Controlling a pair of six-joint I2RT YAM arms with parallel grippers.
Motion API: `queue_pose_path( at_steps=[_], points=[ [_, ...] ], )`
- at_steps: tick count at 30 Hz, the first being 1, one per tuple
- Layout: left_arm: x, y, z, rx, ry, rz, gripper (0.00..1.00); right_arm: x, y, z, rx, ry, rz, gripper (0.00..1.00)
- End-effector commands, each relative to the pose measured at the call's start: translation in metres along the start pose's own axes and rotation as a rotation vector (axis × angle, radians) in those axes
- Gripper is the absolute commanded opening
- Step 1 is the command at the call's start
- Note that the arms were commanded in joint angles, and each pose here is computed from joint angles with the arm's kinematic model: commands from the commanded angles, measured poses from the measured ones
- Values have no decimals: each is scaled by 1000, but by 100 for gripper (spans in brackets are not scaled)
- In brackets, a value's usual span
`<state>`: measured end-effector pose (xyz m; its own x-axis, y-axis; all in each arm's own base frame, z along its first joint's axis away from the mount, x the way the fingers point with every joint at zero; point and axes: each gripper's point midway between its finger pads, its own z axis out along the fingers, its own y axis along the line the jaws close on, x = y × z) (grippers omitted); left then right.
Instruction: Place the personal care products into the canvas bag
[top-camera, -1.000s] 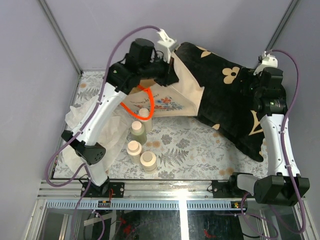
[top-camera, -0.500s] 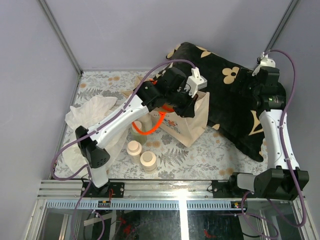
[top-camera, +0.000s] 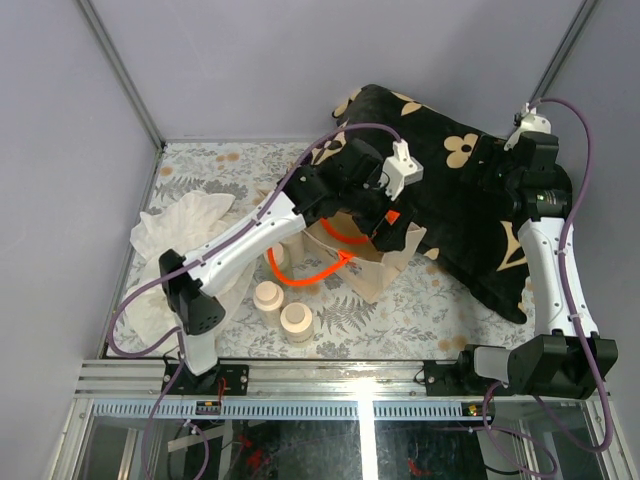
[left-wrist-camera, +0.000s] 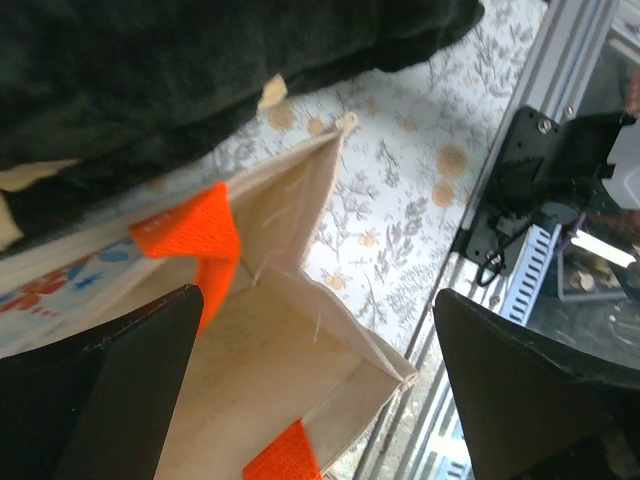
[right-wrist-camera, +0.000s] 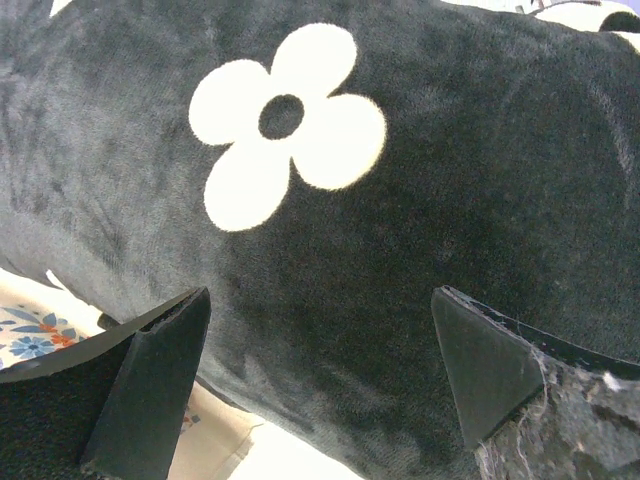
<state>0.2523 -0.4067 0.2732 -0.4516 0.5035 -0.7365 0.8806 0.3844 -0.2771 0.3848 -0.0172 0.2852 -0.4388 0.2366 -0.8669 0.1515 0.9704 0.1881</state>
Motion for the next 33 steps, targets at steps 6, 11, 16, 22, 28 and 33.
queue_pose_path(
  at_steps=[6,11,16,22,28,33],
  points=[
    [-108,27,-114,-401,-439,115,100,-39,40,-11,-191,-90,-50,99],
    [-90,100,-186,-774,-440,-20,100,-42,84,-25,-386,-50,-145,99],
    [-34,176,-236,-949,-363,-326,100,-34,137,-42,-556,-6,-293,99],
    [21,213,-232,-1012,-224,-436,100,-9,182,-52,-694,73,-407,100],
    [30,195,-204,-847,-213,-421,100,19,213,-60,-750,136,-490,100],
    [42,190,-187,-778,-182,-424,100,39,228,-59,-768,177,-541,99]
  ],
)
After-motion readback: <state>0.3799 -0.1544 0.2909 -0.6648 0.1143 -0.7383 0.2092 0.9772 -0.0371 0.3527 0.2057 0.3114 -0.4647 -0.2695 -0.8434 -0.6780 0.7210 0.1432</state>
